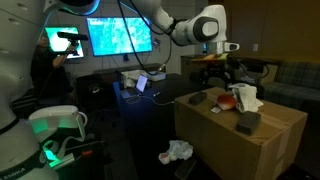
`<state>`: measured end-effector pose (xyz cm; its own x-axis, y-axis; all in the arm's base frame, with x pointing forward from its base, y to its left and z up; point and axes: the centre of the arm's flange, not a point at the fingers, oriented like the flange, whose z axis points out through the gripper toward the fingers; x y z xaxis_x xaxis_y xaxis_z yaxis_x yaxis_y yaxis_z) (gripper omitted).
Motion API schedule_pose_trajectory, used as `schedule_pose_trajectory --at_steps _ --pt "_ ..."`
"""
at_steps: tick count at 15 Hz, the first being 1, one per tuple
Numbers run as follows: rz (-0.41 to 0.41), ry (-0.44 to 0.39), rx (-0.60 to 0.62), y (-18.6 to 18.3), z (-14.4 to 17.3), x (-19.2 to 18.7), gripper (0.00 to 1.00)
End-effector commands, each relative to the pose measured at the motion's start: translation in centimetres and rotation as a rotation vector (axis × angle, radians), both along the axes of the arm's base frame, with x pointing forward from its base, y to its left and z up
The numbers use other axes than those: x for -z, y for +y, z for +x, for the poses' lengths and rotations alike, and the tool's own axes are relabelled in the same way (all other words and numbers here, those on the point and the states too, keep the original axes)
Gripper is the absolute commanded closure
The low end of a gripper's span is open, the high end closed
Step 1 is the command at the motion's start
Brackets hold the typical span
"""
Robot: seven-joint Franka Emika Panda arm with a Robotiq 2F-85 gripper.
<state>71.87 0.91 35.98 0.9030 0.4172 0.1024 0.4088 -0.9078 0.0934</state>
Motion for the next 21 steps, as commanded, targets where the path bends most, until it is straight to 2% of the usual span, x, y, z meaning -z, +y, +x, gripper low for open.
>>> schedule_pose_trajectory --at_steps 1,3,7,17,21 --pt "0.039 -0.097 0.046 2.2 -1.1 0.3 0.00" --pt "0.036 -0.160 0.074 3.1 -0.8 1.1 0.00" --pt "0.034 -0.221 0.094 3.4 -0.6 2.0 0.00" --pt "-0.018 -0.228 0.116 1.0 -0.5 4.7 0.00" --pt "-0.016 -0.264 0.104 0.8 -0.2 5.4 0.00"
